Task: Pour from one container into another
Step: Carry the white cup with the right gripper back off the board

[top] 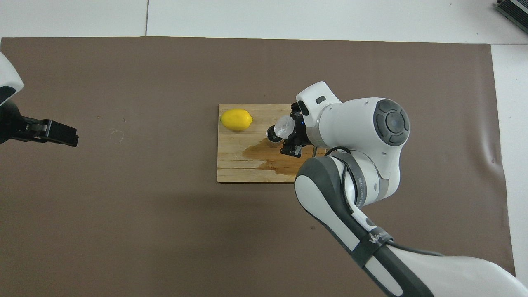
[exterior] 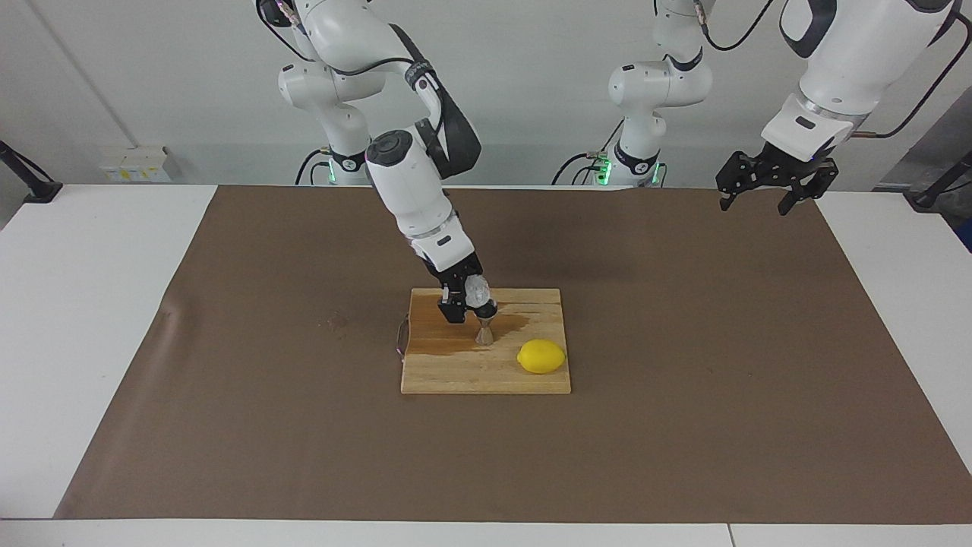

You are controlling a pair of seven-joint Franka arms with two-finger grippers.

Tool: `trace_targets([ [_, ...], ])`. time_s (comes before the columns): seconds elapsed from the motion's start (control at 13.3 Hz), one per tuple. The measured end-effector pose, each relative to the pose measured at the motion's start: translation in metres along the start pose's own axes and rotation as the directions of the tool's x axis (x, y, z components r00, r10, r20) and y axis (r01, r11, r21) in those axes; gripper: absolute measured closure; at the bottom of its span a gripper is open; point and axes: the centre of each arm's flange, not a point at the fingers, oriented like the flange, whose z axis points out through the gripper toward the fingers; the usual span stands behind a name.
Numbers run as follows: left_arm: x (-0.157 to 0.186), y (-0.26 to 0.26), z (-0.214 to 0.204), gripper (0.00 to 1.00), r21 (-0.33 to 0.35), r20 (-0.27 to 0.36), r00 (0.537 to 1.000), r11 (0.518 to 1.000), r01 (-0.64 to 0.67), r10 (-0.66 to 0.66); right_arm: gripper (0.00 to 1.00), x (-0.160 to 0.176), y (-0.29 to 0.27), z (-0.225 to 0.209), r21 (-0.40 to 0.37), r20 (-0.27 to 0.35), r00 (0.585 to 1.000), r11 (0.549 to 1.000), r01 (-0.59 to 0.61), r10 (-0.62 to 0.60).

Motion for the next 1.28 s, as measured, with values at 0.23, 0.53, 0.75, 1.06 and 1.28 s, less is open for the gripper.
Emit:
trace_targets([
  [0.23,0.000,0.000,0.000,0.00,0.000,0.000,1.000,1.000,0.000,0.000,0.80,-0.031,0.021,-0.009,0.019,-0.132,0.991,0.999,0.033,-0.030],
  [0.53,0.000,0.000,0.000,0.00,0.000,0.000,1.000,1.000,0.000,0.000,0.80,-0.072,0.039,-0.019,0.063,-0.231,0.972,0.996,0.062,-0.046],
  [0.75,0.000,0.000,0.000,0.00,0.000,0.000,1.000,1.000,0.000,0.000,0.80,-0.111,0.049,-0.033,0.114,-0.281,0.959,0.990,0.083,-0.048],
  [1.06,0.000,0.000,0.000,0.00,0.000,0.000,1.000,1.000,0.000,0.000,0.80,-0.183,0.055,-0.041,0.126,-0.357,0.931,0.984,0.129,-0.077],
  [1.28,0.000,0.000,0.000,0.00,0.000,0.000,1.000,1.000,0.000,0.000,0.80,-0.231,0.052,-0.039,0.133,-0.373,0.923,0.979,0.155,-0.096],
])
